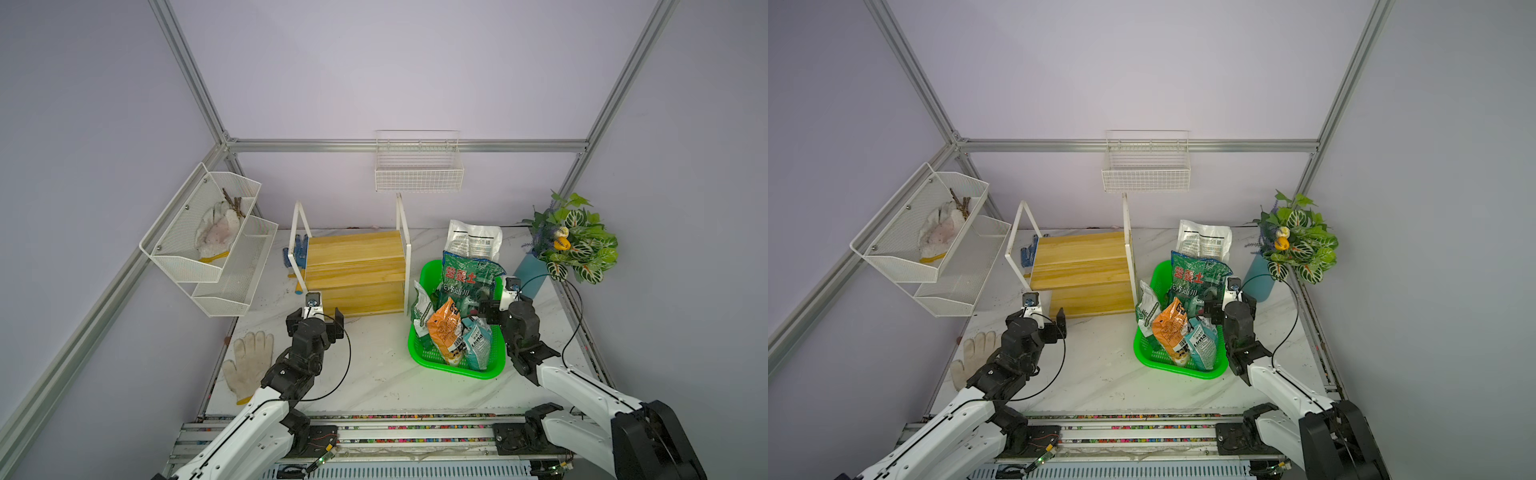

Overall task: Take down the fertilizer bag from the shelf
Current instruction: Reset both arms

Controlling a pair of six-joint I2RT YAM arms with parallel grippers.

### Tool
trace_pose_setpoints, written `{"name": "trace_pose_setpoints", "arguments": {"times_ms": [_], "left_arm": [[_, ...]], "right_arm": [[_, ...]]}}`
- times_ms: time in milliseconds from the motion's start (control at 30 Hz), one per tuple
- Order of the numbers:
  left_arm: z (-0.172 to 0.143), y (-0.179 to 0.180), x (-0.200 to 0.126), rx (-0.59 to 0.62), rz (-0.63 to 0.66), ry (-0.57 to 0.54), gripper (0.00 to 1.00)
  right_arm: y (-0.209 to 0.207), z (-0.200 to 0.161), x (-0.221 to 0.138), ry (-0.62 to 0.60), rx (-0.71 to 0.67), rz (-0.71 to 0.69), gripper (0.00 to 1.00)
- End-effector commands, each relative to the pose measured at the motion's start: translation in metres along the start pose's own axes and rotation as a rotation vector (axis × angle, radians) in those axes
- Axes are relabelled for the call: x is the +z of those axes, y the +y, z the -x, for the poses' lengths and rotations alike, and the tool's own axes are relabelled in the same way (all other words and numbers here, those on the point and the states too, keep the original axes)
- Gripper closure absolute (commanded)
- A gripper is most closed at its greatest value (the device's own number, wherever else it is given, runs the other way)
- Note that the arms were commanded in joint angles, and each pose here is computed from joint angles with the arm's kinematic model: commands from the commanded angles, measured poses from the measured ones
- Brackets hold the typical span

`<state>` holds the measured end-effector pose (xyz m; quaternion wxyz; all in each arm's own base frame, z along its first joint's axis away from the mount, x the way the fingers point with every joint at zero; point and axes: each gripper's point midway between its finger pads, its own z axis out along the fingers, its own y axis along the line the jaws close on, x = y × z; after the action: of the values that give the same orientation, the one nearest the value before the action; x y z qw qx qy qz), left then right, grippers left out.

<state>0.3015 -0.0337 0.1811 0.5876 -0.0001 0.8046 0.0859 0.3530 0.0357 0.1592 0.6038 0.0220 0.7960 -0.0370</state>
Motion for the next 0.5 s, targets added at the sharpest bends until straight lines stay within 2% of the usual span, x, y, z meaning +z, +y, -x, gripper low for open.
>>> {"name": "trace_pose_setpoints", "arguments": {"times_ms": [0, 133, 267, 400, 467], "left_arm": [[-0.003, 0.018, 0.022, 0.062, 0.042, -0.058, 0.00], [-0.009, 0.048, 0.044, -0.072, 0.075, -0.068, 0.00], [-0.012, 0.049, 0.060, -0.013, 0.043, -0.104, 0.00], [-0.014, 0.043, 0.074, -0.005, 0.008, -0.147, 0.00], [-0.013, 0.039, 0.083, -0.004, -0.010, -0.134, 0.00]], "right_arm": [[-0.009, 0.007, 0.010, -0.093, 0.026, -0.005, 0.00], [-0.018, 0.001, 0.018, -0.142, 0.044, -0.009, 0.00], [-0.026, 0.009, 0.020, -0.207, 0.053, -0.017, 0.00], [-0.027, -0.008, 0.032, -0.206, 0.053, -0.026, 0.00], [-0.027, -0.012, 0.034, -0.230, 0.047, -0.028, 0.00]]}}
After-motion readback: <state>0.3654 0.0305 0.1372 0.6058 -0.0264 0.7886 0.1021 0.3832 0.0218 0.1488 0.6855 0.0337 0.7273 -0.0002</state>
